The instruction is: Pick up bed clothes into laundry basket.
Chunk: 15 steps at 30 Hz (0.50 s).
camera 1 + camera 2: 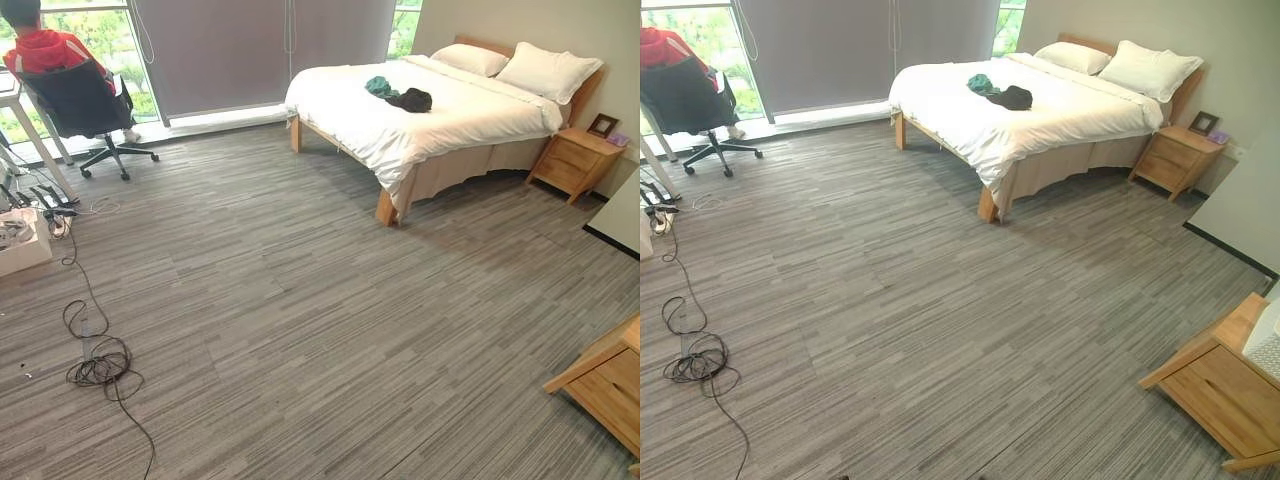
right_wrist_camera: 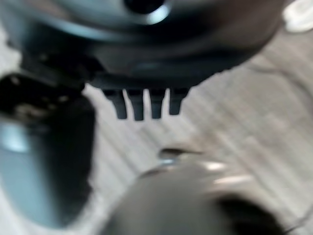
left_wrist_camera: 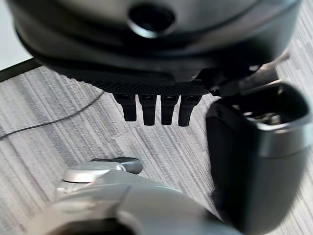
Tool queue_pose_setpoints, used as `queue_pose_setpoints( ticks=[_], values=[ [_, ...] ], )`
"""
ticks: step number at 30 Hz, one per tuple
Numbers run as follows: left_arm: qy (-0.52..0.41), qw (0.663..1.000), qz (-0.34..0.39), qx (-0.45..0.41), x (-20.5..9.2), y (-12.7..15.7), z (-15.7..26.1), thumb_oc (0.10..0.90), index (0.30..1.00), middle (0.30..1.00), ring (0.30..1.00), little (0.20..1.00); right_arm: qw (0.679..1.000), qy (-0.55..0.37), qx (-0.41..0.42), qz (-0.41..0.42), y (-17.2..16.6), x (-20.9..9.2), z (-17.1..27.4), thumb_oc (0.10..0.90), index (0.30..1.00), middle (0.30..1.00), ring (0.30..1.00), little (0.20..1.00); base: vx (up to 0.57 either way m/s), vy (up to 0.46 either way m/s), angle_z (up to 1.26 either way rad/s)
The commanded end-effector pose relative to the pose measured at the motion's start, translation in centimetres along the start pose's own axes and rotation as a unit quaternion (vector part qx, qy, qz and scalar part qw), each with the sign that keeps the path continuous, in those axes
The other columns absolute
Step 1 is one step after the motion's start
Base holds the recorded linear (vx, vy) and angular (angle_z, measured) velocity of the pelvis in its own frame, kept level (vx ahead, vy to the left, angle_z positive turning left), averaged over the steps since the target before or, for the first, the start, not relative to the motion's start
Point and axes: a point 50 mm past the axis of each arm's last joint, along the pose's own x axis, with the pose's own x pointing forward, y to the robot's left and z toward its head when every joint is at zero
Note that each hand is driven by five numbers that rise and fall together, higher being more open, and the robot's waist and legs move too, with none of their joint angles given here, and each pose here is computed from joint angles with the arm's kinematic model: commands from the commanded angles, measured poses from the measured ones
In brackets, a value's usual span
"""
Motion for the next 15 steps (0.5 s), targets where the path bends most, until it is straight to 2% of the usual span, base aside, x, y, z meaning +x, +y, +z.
queue_pose_setpoints(
  ticks=[1, 6, 7, 9, 10, 11, 13, 15],
  values=[
    [-0.042, 0.999, -0.002, 0.03, 0.2, -0.2, 2.4, 0.8, 0.9, 0.9, 0.9, 0.9, 1.0, -0.01, -0.015, -0.015, -1.2, 0.0, 0.9, 0.8, 0.9, 0.9, 0.9, 0.9, -0.01, 0.009, -0.05],
    [-0.06, 0.997, 0.013, 0.035, 0.3, 0.0, 3.6, 0.8, 0.9, 0.9, 0.9, 0.9, 0.995, -0.076, 0.059, -0.027, -1.2, 0.0, 3.9, 0.8, 0.9, 0.9, 0.9, 0.9, 0.0, 0.016, -0.06],
    [-0.098, 0.995, 0.006, 0.016, 0.3, -0.2, 5.9, 0.8, 0.9, 0.9, 0.9, 0.9, 0.985, -0.136, 0.105, -0.021, -1.1, -0.1, 7.2, 0.8, 0.9, 0.9, 0.9, 0.9, -0.01, 0.025, -0.1],
    [-0.186, 0.982, -0.021, 0.002, -0.3, -0.9, 10.6, 0.8, 0.9, 0.9, 0.9, 0.9, 0.97, -0.22, 0.1, -0.003, -0.8, -1.0, 11.7, 0.8, 0.9, 0.9, 0.9, 0.9, -0.02, 0.035, -0.15],
    [-0.211, 0.977, -0.029, 0.023, -0.6, -1.1, 12.0, 0.8, 0.9, 0.9, 0.9, 0.9, 0.962, -0.259, 0.086, 0.002, -0.6, -1.7, 13.7, 0.8, 0.9, 0.9, 0.9, 0.9, -0.02, 0.023, -0.25],
    [-0.211, 0.977, -0.029, 0.024, -0.6, -1.1, 12.0, 0.8, 0.9, 0.9, 0.9, 0.9, 0.962, -0.259, 0.086, 0.002, -0.6, -1.7, 13.7, 0.8, 0.9, 0.9, 0.9, 0.9, -0.03, 0.03, -0.19],
    [-0.316, 0.947, -0.029, 0.044, -2.7, -1.4, 17.1, 0.8, 0.9, 0.9, 0.9, 0.9, 0.929, -0.368, 0.025, 0.008, 0.1, -4.4, 18.3, 0.8, 0.9, 0.9, 0.9, 0.9, -0.03, 0.035, -0.08],
    [-0.374, 0.926, -0.03, 0.046, -4.3, -1.4, 19.7, 0.8, 0.9, 0.9, 0.9, 0.9, 0.908, -0.419, -0.012, -0.009, -0.2, -6.1, 20.3, 0.8, 0.9, 0.9, 0.9, 0.9, -0.02, 0.026, -0.08]
  ],
)
